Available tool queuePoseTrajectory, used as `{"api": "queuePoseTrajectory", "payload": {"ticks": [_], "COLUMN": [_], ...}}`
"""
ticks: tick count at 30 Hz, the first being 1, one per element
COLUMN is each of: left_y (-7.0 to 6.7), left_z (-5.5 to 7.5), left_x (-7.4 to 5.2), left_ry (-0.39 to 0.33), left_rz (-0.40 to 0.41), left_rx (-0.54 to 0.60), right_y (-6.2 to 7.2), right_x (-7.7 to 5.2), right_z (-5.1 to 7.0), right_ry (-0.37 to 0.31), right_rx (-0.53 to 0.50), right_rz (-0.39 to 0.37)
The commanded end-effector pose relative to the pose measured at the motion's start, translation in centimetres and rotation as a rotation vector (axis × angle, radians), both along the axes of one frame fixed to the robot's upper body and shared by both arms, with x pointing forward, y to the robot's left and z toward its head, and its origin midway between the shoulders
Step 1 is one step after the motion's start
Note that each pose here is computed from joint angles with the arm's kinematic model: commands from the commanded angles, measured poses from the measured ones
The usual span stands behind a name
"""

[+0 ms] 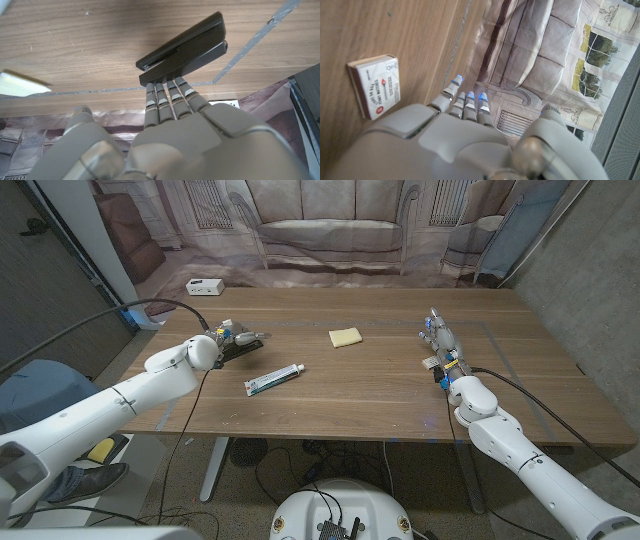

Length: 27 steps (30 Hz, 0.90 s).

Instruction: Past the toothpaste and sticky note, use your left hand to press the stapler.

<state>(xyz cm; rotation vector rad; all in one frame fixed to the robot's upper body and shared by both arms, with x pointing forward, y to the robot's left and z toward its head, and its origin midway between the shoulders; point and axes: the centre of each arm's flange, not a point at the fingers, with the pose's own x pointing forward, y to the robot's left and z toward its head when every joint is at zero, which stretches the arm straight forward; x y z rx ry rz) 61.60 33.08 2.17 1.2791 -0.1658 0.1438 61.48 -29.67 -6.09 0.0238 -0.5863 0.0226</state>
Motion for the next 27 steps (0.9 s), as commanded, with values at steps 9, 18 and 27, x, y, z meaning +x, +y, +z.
{"api": "queuePoseTrajectory", "payload": {"ticks": [9,18,27], "left_y": [-0.38,-0.86,-1.11], "left_z": [-0.51,-0.81,-1.13], "left_x": [0.30,0.50,0.60], "left_ry": [0.042,0.073,0.106], "left_rz": [0.004,0.003,0.007], "left_rx": [0.009,0.025,0.040], "right_y": [-0.20,-0.38,-0.43], "right_x": [-0.09,-0.27,-0.32], "right_z": [-0.02,-0.11,-0.02], "right_ry": [-0.003,-0.002,-0.007], "right_rx": [-0.002,0.007,-0.002], "right_rz": [-0.002,-0.002,0.000]}}
